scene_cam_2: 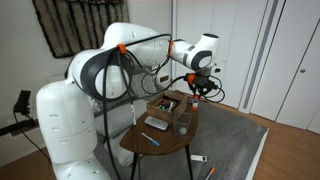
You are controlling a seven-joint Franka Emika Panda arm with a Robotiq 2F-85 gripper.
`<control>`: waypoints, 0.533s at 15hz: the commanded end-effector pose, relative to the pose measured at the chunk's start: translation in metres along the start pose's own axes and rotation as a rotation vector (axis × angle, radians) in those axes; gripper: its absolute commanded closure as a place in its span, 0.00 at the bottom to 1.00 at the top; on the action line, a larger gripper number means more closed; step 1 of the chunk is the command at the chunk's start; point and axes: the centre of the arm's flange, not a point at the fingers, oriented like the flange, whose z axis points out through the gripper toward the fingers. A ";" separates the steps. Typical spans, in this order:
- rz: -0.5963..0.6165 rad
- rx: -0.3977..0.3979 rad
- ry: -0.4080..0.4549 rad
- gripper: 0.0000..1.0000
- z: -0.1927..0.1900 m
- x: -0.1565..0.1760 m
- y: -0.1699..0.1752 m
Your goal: Remove the orange bottle from the office pen holder
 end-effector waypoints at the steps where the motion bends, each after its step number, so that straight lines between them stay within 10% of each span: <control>1: -0.002 -0.006 -0.004 0.92 0.031 0.021 -0.027; 8: 0.012 -0.056 0.006 0.92 0.081 0.023 -0.047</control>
